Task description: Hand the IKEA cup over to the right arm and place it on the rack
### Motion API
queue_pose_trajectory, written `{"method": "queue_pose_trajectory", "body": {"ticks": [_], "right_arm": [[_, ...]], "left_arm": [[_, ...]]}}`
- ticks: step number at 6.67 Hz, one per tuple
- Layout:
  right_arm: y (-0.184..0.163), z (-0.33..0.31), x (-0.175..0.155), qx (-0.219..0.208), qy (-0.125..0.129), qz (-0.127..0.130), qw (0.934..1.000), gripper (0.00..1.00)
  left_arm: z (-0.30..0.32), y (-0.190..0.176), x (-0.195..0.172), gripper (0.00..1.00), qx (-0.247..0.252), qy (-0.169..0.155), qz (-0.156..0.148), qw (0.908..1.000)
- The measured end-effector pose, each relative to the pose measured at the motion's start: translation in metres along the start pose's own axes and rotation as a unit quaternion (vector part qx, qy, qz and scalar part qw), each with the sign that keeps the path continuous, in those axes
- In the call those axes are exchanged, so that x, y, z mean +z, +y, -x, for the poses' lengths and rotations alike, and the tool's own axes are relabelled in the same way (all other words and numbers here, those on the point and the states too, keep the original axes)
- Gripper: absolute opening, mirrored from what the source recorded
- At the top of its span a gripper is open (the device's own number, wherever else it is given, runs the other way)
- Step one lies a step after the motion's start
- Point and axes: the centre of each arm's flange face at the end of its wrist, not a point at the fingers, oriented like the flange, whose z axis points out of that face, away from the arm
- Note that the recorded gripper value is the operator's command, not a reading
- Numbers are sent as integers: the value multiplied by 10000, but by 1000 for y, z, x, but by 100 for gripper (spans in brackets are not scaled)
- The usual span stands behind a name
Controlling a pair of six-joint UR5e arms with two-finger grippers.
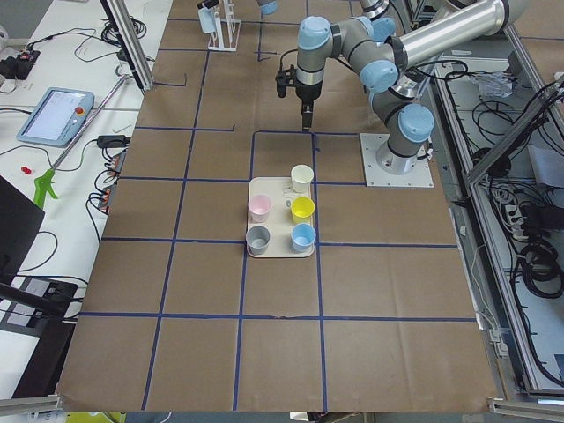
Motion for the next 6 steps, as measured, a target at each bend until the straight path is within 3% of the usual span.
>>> {"method": "queue_pose_trajectory", "body": {"ticks": [3, 6], "right_arm": [[-13, 2, -9, -1, -24, -103, 9999, 100], [-61, 27, -46, -18, -195, 113, 9997, 100]], "left_arm": [[38, 0, 25, 99, 182, 23, -4, 9998], [56, -18, 57, 99, 208, 40, 39, 9998]]}}
